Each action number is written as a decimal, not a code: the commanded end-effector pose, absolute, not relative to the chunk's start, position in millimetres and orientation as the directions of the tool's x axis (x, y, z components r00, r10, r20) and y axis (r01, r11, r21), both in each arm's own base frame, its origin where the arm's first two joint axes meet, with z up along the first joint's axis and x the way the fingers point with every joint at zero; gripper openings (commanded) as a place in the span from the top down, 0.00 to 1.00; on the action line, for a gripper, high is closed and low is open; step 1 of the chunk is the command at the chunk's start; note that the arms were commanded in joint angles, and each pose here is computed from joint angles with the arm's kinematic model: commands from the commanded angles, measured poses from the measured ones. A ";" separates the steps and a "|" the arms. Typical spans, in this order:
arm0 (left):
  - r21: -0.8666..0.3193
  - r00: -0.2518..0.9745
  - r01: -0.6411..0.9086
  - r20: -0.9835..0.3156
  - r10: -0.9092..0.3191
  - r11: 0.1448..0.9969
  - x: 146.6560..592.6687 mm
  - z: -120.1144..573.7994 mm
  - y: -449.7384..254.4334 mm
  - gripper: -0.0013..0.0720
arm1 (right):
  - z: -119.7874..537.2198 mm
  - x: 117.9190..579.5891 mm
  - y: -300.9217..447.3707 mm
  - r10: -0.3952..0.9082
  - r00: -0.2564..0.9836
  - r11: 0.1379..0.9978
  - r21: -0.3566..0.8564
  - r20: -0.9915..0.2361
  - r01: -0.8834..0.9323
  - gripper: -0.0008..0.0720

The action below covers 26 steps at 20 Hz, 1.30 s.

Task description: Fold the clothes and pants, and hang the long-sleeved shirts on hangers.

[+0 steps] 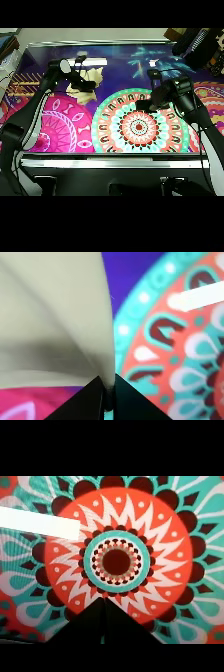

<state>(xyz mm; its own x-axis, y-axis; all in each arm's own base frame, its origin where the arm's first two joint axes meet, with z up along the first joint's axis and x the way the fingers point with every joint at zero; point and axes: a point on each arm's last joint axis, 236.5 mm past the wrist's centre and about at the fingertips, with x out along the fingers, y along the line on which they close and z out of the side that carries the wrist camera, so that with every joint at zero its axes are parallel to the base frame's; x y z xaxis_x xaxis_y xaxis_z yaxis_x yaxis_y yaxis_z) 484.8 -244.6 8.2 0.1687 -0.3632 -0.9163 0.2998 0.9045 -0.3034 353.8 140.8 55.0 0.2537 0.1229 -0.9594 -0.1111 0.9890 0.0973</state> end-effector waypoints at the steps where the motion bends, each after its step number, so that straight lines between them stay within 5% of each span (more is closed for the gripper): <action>1: -0.404 -0.072 0.428 -0.907 -0.415 0.808 373.7 44.7 -310.7 0.97 | 66.5 329.6 133.6 0.113 0.205 0.988 0.088 -0.972 -0.129 0.93; 6: -0.445 -0.162 0.518 -0.889 -0.427 0.730 264.3 29.4 -427.6 0.97 | 108.8 289.2 118.1 0.119 0.221 0.984 0.085 -0.968 -0.156 0.93; 12: -0.499 -0.195 0.522 -0.859 -0.473 0.692 202.2 -14.5 -508.4 0.96 | 170.2 248.6 101.7 0.172 0.372 0.979 0.116 -0.912 -0.168 0.93; 13: -0.513 -0.198 0.511 -0.851 -0.486 0.690 203.2 -15.1 -511.7 0.90 | 180.0 246.3 98.6 0.178 0.413 0.979 0.117 -0.893 -0.169 0.93; 14: -0.527 -0.191 0.496 -0.842 -0.505 0.690 210.8 -9.7 -511.4 0.68 | 187.7 244.4 96.4 0.184 0.444 0.978 0.119 -0.877 -0.170 0.91; 15: -0.537 -0.178 0.482 -0.834 -0.522 0.693 222.3 -0.3 -507.6 0.38 | 195.0 243.8 95.8 0.193 0.474 0.977 0.125 -0.859 -0.173 0.79; 16: -0.545 -0.158 0.479 -0.825 -0.542 0.689 237.2 14.6 -500.3 0.17 | 202.1 246.8 96.7 0.205 0.508 0.976 0.134 -0.837 -0.174 0.56; 17: -0.544 -0.132 0.490 -0.819 -0.558 0.681 255.8 34.4 -486.0 0.13 | 209.5 253.5 98.6 0.217 0.546 0.976 0.161 -0.809 -0.150 0.29; 18: -0.539 -0.107 0.501 -0.815 -0.569 0.677 272.4 55.6 -466.8 0.13 | 215.5 260.5 101.2 0.229 0.578 0.973 0.196 -0.784 -0.120 0.24; 21: -0.437 0.060 0.475 -0.850 -0.524 0.764 329.8 118.8 -366.5 0.13 | 238.1 289.0 99.5 0.220 0.693 0.913 0.395 -0.687 0.101 0.28; 26: -0.329 0.377 0.277 -0.827 -0.417 0.903 378.6 207.7 -195.9 0.13 | 279.7 358.7 93.5 0.270 0.843 0.549 0.794 -0.466 0.263 0.28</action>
<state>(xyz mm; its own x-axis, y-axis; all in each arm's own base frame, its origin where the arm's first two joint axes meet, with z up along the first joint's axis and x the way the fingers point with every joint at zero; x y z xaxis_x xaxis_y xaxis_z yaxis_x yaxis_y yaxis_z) 367.9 -285.4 167.8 0.2363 -0.4986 -0.8340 0.3883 0.8353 -0.3893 320.0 93.1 251.7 0.7620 0.2146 -0.6110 0.2217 0.8001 0.5575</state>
